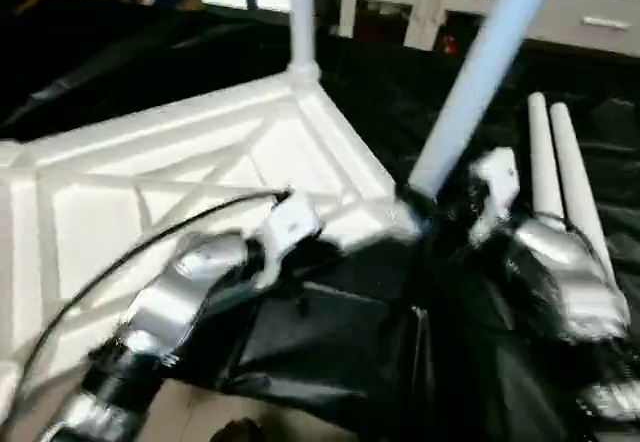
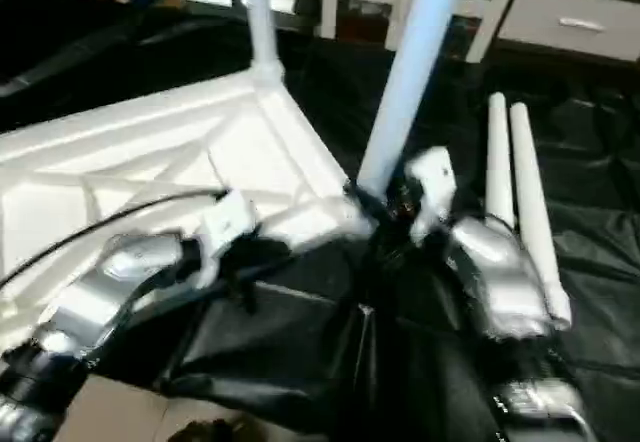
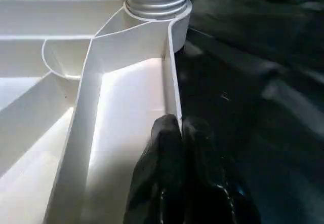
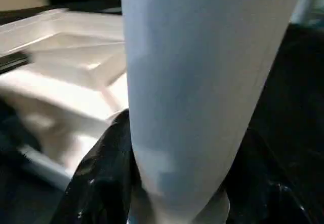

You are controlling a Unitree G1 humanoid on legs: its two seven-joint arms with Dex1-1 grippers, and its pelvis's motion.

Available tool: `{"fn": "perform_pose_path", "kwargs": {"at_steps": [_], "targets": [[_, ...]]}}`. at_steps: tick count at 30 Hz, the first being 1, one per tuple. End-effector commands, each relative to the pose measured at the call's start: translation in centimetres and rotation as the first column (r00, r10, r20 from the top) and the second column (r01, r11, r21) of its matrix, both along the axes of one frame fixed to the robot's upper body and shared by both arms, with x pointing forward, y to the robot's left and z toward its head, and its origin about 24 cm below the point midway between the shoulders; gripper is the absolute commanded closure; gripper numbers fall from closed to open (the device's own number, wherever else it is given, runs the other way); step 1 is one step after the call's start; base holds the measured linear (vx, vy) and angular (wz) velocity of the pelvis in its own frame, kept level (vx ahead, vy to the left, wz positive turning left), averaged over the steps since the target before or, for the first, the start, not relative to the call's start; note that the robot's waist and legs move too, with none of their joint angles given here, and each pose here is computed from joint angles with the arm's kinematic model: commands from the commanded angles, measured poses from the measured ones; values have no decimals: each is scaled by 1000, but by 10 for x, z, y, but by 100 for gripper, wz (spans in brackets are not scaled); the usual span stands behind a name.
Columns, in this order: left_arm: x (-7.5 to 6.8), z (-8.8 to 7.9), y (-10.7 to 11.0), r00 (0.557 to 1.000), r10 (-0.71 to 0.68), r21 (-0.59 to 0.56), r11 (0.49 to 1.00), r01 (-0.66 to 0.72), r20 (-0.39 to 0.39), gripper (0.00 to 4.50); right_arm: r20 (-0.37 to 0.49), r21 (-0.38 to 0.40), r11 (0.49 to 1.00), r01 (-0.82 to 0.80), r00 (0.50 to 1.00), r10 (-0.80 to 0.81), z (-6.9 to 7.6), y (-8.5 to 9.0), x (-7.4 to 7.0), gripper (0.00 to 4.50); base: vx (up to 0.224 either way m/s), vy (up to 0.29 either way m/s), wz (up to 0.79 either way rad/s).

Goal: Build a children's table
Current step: Insert table leg to table base

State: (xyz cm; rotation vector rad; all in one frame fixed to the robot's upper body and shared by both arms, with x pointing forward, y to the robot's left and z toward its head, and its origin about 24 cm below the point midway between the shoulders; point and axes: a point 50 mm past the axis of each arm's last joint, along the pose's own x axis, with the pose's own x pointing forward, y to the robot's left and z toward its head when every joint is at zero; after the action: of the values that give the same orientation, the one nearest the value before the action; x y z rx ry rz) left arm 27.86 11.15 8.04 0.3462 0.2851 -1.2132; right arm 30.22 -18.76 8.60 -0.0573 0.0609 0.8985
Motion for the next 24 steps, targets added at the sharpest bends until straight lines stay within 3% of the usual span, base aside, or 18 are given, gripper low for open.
{"fn": "perform_pose_path", "kwargs": {"at_steps": [1,6,12,20,24], "targets": [[-16,6,-12,984,-175,-51,983,174,-26,450,-261,-76,997,1,965,-21,-47,-14,-19,257,0,0,0],[-14,7,2,984,-174,-22,985,174,-37,450,-314,-103,993,-51,949,16,-55,-26,-33,257,0,0,0],[-12,9,5,985,-170,-20,985,169,-31,450,-336,-191,976,-105,941,36,-63,-24,-42,257,0,0,0],[-10,9,0,983,-184,-20,983,184,-21,450,-360,-294,934,-203,929,89,-69,-19,-42,257,0,0,0],[-10,10,-2,984,-178,-20,984,178,-12,450,-365,-274,944,-182,928,73,-72,-16,-42,257,0,0,0]]}}
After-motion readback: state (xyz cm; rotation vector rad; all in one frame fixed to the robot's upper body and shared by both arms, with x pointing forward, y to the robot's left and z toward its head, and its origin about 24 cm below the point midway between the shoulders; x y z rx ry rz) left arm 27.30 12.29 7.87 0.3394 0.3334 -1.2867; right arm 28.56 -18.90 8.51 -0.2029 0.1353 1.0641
